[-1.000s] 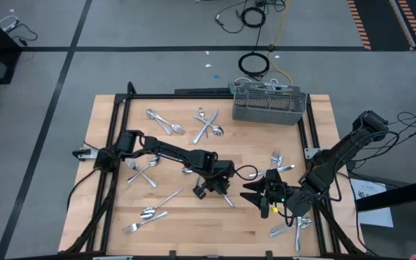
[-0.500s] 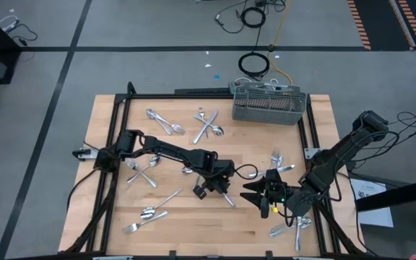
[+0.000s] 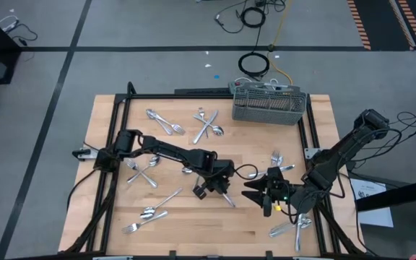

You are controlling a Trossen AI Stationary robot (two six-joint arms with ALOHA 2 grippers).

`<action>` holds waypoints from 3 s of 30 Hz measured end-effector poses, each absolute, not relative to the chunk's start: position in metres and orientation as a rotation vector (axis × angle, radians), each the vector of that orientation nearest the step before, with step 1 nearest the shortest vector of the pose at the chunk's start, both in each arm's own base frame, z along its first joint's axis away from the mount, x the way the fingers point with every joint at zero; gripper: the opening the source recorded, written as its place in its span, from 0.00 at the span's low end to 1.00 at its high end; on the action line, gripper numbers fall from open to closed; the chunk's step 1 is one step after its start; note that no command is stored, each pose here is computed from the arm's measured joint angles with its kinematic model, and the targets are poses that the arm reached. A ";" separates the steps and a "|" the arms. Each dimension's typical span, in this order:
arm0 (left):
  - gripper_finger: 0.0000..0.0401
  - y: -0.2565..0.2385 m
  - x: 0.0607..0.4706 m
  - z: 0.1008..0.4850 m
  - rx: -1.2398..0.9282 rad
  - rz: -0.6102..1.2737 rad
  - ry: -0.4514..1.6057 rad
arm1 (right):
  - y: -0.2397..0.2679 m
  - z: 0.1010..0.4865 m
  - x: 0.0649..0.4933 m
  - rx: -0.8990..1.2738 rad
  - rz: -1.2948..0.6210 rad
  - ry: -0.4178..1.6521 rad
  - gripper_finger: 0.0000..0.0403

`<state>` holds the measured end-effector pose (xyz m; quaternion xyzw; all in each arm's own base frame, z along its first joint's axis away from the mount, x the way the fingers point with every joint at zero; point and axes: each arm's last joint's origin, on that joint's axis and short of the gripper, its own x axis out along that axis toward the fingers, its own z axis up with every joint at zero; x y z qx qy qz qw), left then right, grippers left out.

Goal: Sort silverware
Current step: Put the silver knife into the silverware basket

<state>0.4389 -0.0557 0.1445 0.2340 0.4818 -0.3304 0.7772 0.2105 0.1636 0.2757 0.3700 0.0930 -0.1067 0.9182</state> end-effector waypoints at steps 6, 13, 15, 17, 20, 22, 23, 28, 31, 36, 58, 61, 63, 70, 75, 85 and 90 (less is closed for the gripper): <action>0.14 -0.055 0.439 0.147 0.505 -0.715 1.039 | 0.164 0.276 0.210 0.748 -0.218 0.192 0.50; 0.14 -0.056 0.438 0.147 0.486 -0.738 1.033 | 0.162 0.279 0.209 0.734 -0.210 0.186 0.50; 0.14 -0.056 0.438 0.148 0.473 -0.751 1.026 | 0.161 0.282 0.207 0.729 -0.205 0.179 0.50; 0.14 -0.056 0.438 0.148 0.471 -0.753 1.023 | 0.159 0.286 0.206 0.722 -0.195 0.166 0.50; 0.14 -0.054 0.437 0.155 0.472 -0.749 1.015 | 0.156 0.293 0.202 0.702 -0.183 0.149 0.50; 0.14 -0.053 0.437 0.165 0.473 -0.742 1.000 | 0.154 0.297 0.200 0.684 -0.176 0.139 0.50; 0.14 -0.051 0.436 0.168 0.468 -0.738 1.003 | 0.153 0.298 0.199 0.676 -0.173 0.134 0.50; 0.14 -0.040 0.439 0.193 0.404 -0.698 0.955 | 0.148 0.312 0.193 0.637 -0.148 0.082 0.50; 0.14 -0.030 0.438 0.202 0.282 -0.696 0.934 | 0.144 0.323 0.189 0.612 -0.127 0.037 0.50; 0.14 -0.006 0.436 0.207 -0.054 -0.784 0.902 | 0.136 0.342 0.180 0.547 -0.090 -0.055 0.50; 0.14 0.022 0.463 0.253 -0.604 -1.110 0.570 | 0.119 0.406 0.133 0.308 -0.028 -0.451 0.50; 0.14 0.027 0.463 0.254 -0.624 -1.087 0.576 | 0.120 0.406 0.132 0.297 -0.028 -0.448 0.50; 0.14 0.035 0.463 0.253 -0.637 -1.037 0.577 | 0.120 0.406 0.132 0.294 -0.027 -0.448 0.50; 0.14 0.073 0.466 0.257 -0.765 -0.755 0.551 | 0.120 0.405 0.132 0.287 -0.035 -0.440 0.50; 0.14 0.088 0.469 0.267 -0.879 -0.653 0.490 | 0.120 0.401 0.134 0.264 -0.099 -0.389 0.50; 0.14 0.087 0.471 0.273 -1.094 -0.602 0.518 | 0.120 0.420 0.135 -0.051 -0.180 -0.217 0.50; 0.14 0.078 0.472 0.273 -1.134 -0.598 0.548 | 0.116 0.451 0.139 -0.126 -0.156 0.038 0.50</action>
